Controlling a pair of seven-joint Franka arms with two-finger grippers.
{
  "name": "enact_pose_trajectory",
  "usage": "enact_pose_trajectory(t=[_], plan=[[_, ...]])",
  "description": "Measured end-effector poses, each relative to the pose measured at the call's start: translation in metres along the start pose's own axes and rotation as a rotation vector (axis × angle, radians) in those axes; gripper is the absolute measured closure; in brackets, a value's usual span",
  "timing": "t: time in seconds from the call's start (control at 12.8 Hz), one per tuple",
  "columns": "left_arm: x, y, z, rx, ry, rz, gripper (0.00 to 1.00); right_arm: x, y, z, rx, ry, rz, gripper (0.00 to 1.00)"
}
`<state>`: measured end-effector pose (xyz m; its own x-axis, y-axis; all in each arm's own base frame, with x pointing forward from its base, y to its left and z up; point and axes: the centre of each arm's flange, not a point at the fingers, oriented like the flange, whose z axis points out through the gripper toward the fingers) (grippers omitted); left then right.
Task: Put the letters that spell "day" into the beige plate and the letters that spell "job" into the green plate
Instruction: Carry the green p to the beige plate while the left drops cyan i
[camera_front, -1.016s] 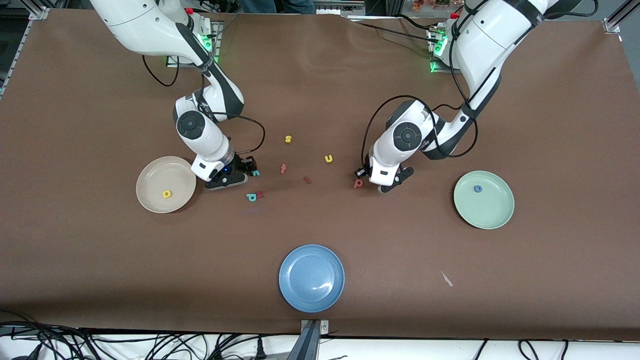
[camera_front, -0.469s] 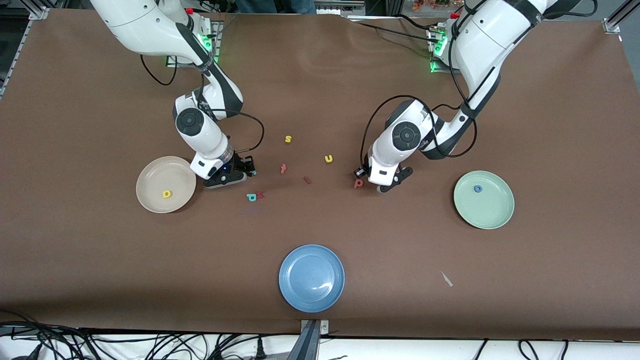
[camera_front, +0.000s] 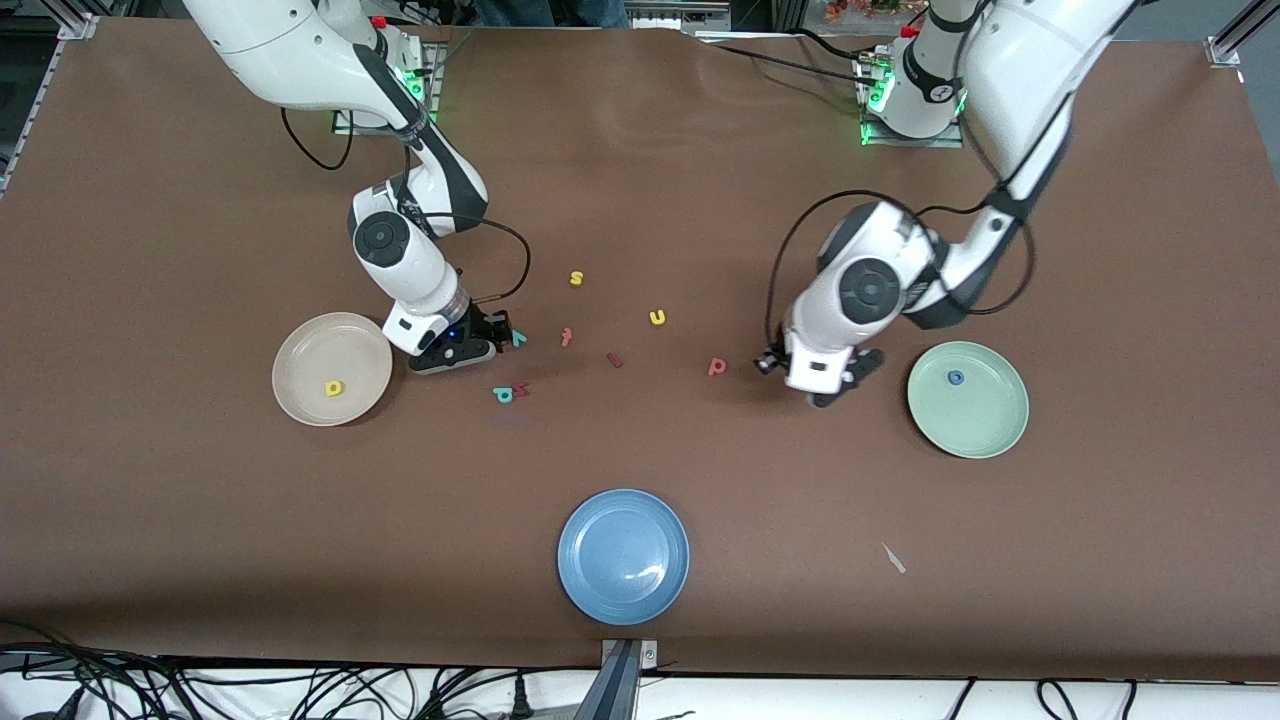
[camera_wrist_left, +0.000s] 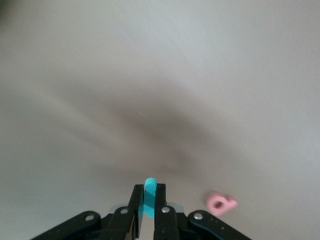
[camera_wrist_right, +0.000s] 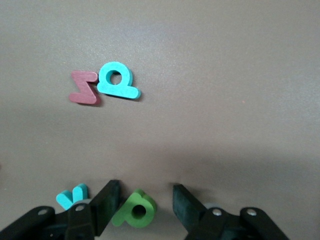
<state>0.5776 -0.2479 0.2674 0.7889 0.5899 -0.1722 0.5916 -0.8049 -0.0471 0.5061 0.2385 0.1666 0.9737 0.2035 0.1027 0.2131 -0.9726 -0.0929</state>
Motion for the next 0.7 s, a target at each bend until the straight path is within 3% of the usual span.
enact_pose_trajectory(t=[0.16, 0.47, 0.62, 0.7], plan=[[0.049, -0.045, -0.030, 0.032, -0.005, 0.033, 0.90, -0.008, 0.001, -0.002, -0.004, -0.009, -0.002, 0.45], [0.144, -0.142, -0.035, 0.012, -0.039, 0.134, 0.90, -0.022, 0.004, -0.006, -0.012, -0.022, -0.005, 0.46], [0.167, -0.173, -0.020, 0.006, -0.071, 0.187, 0.90, -0.023, 0.004, -0.007, -0.012, -0.022, -0.005, 0.50], [0.174, -0.178, -0.010, -0.007, -0.075, 0.199, 0.90, -0.022, 0.002, -0.008, -0.011, -0.019, -0.007, 0.57]])
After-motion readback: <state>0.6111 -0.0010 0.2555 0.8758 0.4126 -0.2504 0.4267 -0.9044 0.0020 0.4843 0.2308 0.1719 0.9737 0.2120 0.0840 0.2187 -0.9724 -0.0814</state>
